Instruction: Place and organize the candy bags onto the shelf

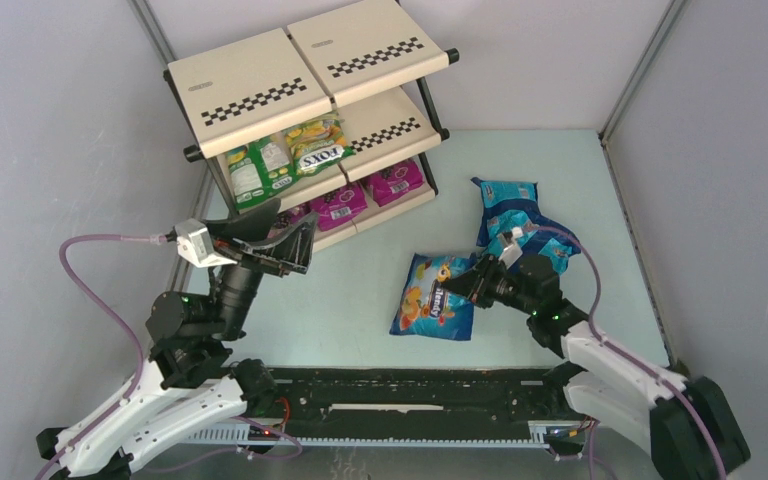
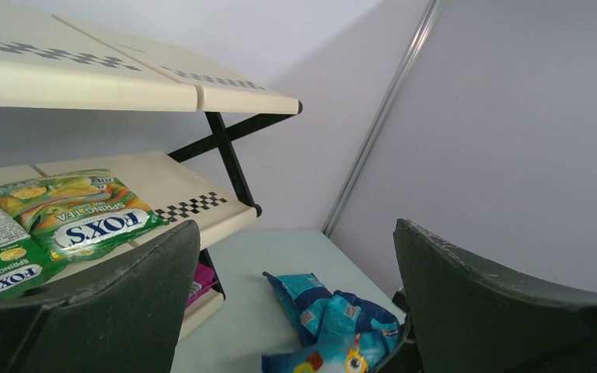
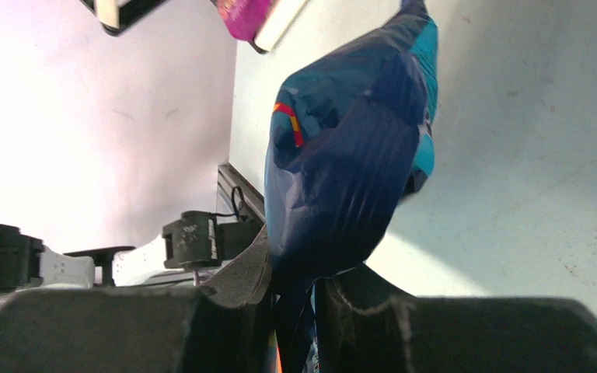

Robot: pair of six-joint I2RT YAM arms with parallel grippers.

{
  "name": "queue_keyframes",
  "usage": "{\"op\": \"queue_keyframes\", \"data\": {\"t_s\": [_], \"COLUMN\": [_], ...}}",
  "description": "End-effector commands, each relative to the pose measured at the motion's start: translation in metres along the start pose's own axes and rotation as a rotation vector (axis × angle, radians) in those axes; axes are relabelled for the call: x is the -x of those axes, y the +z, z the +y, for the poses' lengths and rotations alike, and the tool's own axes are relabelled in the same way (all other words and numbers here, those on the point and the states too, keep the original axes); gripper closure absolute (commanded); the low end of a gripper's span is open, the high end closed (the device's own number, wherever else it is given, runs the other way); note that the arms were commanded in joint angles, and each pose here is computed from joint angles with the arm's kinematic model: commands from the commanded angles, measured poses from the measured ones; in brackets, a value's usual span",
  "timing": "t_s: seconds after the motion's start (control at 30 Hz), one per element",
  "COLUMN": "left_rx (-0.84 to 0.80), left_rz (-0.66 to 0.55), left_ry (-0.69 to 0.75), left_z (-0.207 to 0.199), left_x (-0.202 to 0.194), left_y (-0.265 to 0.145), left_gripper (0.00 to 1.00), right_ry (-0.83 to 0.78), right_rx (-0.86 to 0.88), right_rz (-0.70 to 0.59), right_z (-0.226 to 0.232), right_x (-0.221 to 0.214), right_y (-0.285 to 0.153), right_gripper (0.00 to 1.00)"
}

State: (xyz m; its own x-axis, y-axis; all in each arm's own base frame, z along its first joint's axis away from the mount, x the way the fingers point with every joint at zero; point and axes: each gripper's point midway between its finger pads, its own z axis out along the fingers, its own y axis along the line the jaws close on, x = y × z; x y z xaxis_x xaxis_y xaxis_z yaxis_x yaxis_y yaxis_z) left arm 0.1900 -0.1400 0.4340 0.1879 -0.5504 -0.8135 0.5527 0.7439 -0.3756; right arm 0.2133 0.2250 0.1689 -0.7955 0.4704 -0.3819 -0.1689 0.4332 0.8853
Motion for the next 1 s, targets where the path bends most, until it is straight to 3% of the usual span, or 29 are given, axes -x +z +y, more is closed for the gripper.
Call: {"op": "queue_keyframes", "data": {"t_s": [0.0, 0.27, 0.5, 0.77, 0.97], "left_rx": [0.002, 0.004, 0.018, 0.027, 0.032], "left_rz": [-0.011, -0.036, -0.072, -0.115, -0.136], "left_ry": [-0.013, -0.007, -0.005, -0.012, -0.019], "left_z": [0.001, 0.003, 0.007, 0.011, 0.013], "left_x": [0.001, 0.012, 0.025, 0.04, 0.047], "left_y": [-0.002, -0.006, -0.012, -0.02, -0.024], "left_gripper": [0.0, 0.0, 0.0, 0.0, 0.0], "right_ry": [-0.136, -0.298, -0.277, -0.191, -0.02], "right_rx": [0.119, 0.353, 0.629, 0.777, 0.681], "right_rz": [-0.149, -0.383, -0.51, -0.647, -0.82], "right_z": [0.087, 0.253, 0.361, 0.422, 0.402], "right_x": [0.059, 0.153, 0.213, 0.279, 0.332], "right_y": [-0.025, -0.065, -0.076, -0.059, -0.004], "right_gripper": [1.0, 1.0, 1.0, 1.0, 1.0]}}
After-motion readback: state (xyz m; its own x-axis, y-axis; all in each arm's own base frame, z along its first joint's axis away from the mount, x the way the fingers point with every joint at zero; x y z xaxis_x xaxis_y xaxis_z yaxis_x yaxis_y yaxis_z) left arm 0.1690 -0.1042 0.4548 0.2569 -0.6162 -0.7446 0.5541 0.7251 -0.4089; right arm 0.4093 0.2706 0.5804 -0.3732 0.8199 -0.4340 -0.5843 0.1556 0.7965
